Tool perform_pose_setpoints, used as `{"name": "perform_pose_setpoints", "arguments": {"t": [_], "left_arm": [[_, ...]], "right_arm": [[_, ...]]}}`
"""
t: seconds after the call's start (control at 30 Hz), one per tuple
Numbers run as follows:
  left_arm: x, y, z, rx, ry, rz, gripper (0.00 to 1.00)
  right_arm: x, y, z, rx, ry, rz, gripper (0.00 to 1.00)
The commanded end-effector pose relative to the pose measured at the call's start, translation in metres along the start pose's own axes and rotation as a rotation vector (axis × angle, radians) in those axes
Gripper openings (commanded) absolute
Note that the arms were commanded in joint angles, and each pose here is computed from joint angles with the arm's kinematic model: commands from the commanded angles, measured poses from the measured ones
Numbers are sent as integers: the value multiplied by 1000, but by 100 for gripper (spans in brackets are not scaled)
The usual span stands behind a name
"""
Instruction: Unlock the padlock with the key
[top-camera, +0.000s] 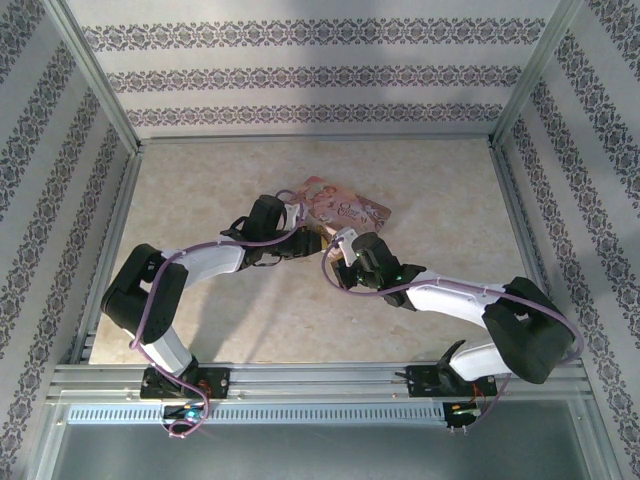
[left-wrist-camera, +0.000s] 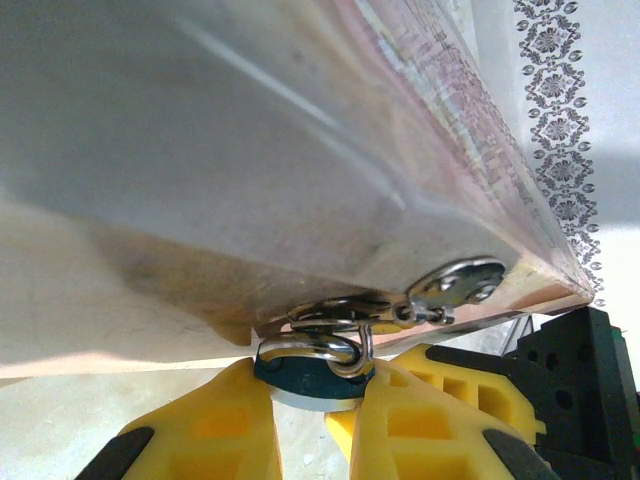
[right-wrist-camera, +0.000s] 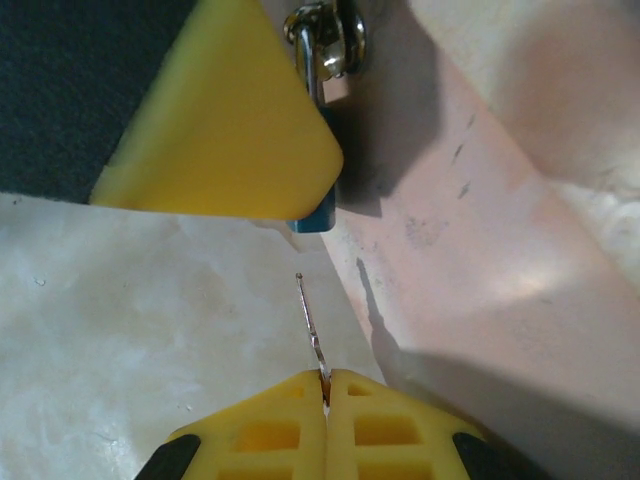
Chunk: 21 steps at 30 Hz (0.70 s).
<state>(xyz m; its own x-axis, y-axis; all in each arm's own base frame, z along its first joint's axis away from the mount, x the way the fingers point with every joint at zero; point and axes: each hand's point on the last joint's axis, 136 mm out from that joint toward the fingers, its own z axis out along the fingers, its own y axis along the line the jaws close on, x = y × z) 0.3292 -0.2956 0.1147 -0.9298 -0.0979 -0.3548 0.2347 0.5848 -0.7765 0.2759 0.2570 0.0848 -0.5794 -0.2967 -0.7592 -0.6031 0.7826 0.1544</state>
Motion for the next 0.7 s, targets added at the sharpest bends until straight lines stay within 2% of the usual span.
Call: {"name": "perform_pose_setpoints", "arguments": {"t": [0.0,0.67], "left_arm": [[-13,-31,-8,58,-35,36,14],[-13,-37,-1,91,-34,17,14]], "right_arm": [[-6,-3,-5,27,-49,-21,0],[-18,0,-5,34,-119,-5,0]]}}
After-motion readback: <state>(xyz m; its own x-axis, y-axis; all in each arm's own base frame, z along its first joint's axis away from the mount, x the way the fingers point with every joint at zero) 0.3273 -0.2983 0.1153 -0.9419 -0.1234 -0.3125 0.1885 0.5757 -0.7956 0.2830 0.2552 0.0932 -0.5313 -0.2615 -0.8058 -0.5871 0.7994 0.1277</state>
